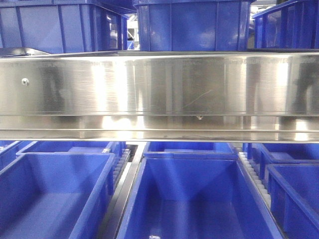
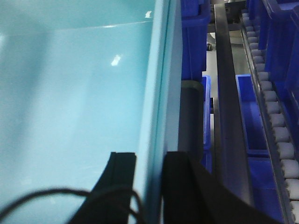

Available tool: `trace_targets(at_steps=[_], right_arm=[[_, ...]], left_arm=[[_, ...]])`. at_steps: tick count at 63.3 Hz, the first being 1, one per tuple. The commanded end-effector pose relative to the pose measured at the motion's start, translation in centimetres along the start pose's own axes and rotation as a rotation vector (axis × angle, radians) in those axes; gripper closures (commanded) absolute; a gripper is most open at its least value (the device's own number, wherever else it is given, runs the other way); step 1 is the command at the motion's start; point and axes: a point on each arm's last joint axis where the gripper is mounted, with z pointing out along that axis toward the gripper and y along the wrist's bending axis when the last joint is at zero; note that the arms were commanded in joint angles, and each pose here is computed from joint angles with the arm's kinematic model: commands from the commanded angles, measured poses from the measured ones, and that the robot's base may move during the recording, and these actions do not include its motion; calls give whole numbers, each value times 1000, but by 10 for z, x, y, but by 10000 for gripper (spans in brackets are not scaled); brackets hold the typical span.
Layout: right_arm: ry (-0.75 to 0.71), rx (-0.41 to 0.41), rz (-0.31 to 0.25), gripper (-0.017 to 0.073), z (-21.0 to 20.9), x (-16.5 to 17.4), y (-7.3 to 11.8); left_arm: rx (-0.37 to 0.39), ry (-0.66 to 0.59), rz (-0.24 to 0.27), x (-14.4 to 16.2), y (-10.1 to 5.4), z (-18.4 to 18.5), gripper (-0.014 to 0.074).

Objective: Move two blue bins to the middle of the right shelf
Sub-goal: 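Lift the light-blue bin up with both grippers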

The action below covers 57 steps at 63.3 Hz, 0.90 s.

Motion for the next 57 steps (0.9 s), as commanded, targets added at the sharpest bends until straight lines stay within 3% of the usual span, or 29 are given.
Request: trace_targets(at_steps=[1,14,57], right_arm=[[-160,-85,56,713,-11,-17,11],[-160,-85,56,713,-11,-17,11],[-160,-85,56,713,-11,-17,11]], left_arm=[[173,-69,-40,-7,-24,-15,704],[177,-120,-44,-12,-25,-16,704],[175,-123,-42,-12,-25,-16,704]])
